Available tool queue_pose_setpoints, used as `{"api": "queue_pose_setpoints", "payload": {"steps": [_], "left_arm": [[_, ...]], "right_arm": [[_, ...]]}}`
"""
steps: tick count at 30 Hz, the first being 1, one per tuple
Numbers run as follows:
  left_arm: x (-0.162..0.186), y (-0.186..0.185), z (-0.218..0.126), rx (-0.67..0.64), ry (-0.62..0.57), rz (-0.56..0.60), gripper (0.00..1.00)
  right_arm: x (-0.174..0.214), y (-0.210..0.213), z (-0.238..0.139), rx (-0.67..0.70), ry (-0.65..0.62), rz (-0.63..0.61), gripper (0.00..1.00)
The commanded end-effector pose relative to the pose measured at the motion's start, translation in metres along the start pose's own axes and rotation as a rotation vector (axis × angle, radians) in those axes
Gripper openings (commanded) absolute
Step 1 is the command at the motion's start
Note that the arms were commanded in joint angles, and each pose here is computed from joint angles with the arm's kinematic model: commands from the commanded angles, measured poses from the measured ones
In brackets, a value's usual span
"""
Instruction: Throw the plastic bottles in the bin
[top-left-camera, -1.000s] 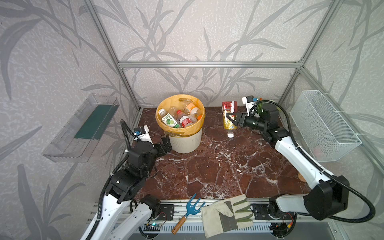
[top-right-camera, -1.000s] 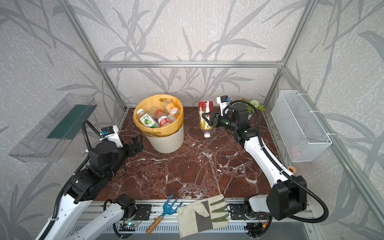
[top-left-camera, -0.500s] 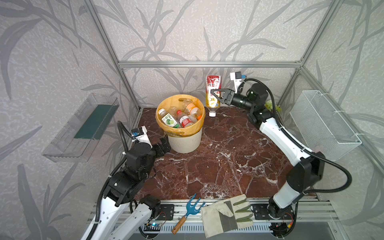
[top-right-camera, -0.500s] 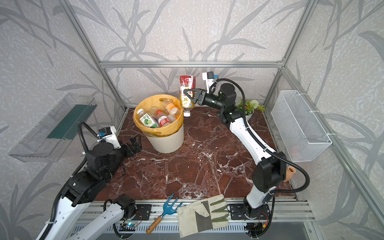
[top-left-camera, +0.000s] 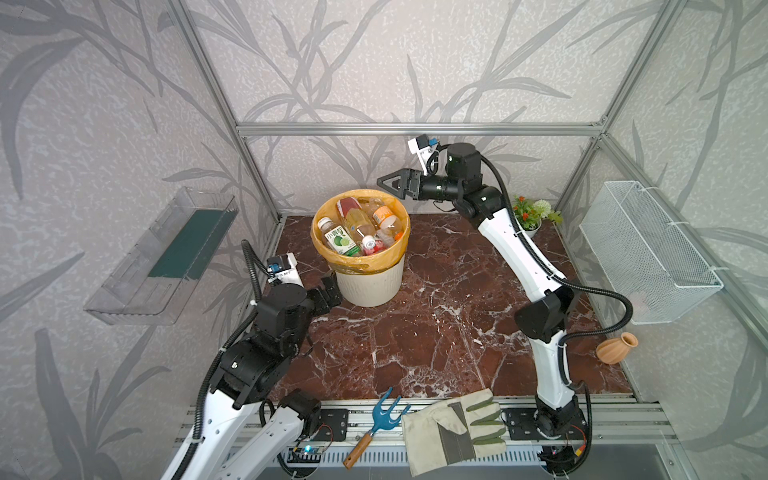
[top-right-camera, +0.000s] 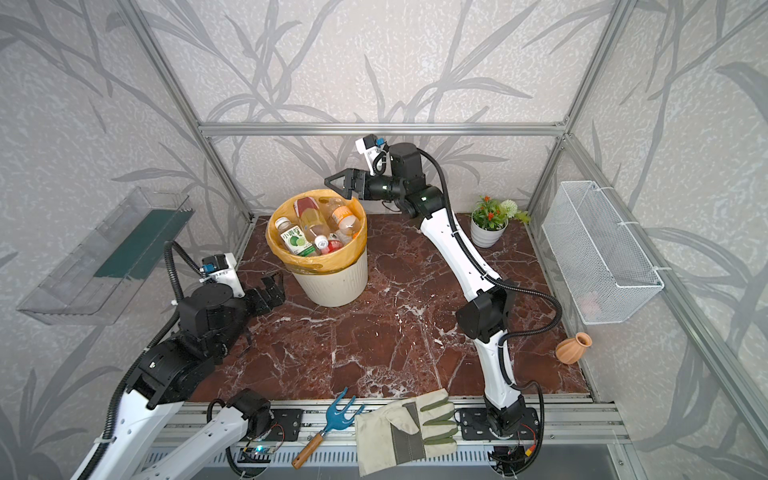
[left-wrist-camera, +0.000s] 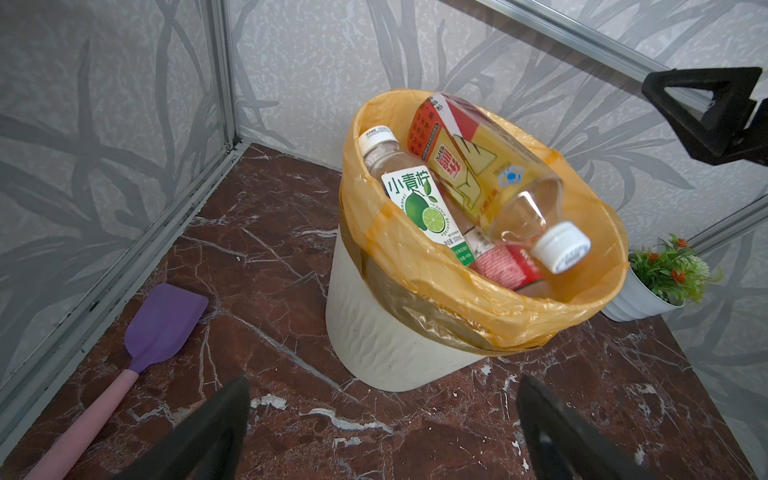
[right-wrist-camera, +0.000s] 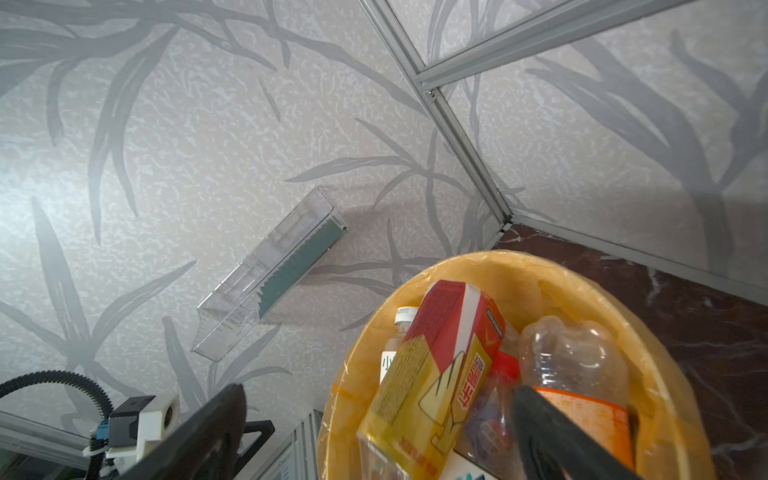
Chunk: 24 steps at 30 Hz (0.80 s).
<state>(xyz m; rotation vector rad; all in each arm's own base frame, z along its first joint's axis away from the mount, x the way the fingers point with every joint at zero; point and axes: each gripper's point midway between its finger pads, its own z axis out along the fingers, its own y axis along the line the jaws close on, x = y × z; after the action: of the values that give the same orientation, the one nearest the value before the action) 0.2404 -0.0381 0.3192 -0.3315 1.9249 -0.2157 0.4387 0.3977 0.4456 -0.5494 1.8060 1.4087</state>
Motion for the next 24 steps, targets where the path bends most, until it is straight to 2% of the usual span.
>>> {"api": "queue_pose_setpoints", "payload": {"steps": [1,11,17,21,24], "left_arm": [[-0.005,0.000,-0.002,-0.011,0.002,0.014,0.99],[-0.009,0.010,-0.009,-0.038,-0.032,0.004,0.99],[-0.005,0.015,-0.003,-0.080,-0.029,-0.017,0.99],[-0.007,0.021,-0.002,-0.118,-0.047,-0.023,0.99],[-0.007,0.026,-0.002,-0.141,-0.055,-0.016,0.99]], "right_arm": [[-0.004,0.014,-0.012,0.030,0.016,-0.032,0.99],[-0.005,0.028,-0.062,0.147,-0.041,-0.201,0.99],[0.005,0.020,-0.132,0.213,-0.226,-0.296,0.99],[0.028,-0.003,-0.186,0.384,-0.294,-0.399,0.99],[0.055,-0.029,-0.227,0.589,-0.301,-0.481,0.99]]}}
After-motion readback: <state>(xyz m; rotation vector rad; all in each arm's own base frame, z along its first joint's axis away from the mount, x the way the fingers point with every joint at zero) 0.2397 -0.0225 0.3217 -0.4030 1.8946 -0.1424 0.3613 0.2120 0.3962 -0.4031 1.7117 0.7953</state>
